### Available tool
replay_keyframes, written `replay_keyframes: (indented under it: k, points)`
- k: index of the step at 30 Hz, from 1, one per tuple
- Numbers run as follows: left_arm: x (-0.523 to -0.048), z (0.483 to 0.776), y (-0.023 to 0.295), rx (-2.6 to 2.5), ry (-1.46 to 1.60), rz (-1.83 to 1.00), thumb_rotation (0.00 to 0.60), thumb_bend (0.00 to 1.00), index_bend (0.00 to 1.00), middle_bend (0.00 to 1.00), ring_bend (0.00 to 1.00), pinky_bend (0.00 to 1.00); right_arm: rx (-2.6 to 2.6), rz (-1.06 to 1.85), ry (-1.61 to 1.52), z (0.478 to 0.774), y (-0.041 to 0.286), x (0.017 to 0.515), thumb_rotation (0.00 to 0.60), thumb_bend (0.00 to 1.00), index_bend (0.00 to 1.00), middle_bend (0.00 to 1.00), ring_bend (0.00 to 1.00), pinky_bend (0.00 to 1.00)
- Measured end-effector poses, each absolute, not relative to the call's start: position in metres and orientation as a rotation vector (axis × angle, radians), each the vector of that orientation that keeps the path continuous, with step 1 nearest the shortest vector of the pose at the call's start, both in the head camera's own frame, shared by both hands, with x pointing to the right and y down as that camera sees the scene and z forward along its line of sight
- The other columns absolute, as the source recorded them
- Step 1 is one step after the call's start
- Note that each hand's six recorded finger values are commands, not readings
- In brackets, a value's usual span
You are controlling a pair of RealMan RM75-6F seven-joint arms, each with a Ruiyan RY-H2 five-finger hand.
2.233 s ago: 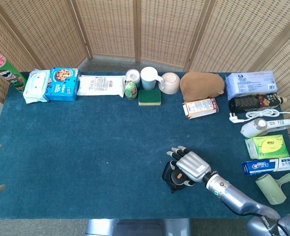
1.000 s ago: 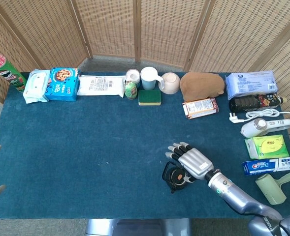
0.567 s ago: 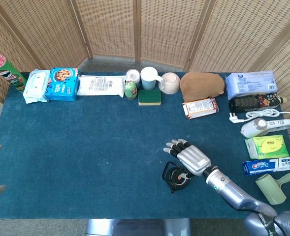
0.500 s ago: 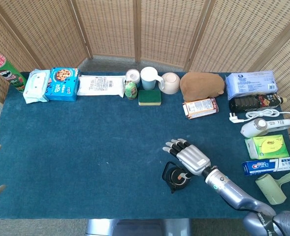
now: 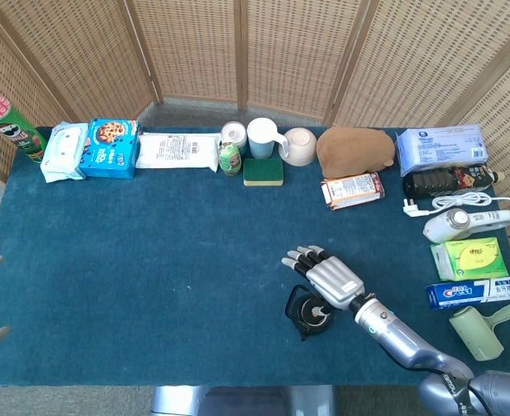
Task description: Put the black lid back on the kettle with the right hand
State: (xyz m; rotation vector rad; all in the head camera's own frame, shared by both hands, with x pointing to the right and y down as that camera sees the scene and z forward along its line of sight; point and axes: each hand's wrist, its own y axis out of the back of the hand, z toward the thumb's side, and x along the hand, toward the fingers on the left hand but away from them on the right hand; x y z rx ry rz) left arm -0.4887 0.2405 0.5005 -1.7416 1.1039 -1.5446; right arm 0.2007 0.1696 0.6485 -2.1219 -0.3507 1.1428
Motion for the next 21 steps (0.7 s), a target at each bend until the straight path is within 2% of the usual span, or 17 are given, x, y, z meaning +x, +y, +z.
replay_keyframes:
  k: [21]
  points:
    - [-0.488, 0.501, 0.241, -1.743, 1.101, -1.546, 0.6, 0.06, 0.0, 0.0, 0.0, 0.04, -2.148, 1.126, -0.403, 0.652, 0.165, 0.19, 0.6, 0.19, 0.06, 0.05, 0.04, 0.0]
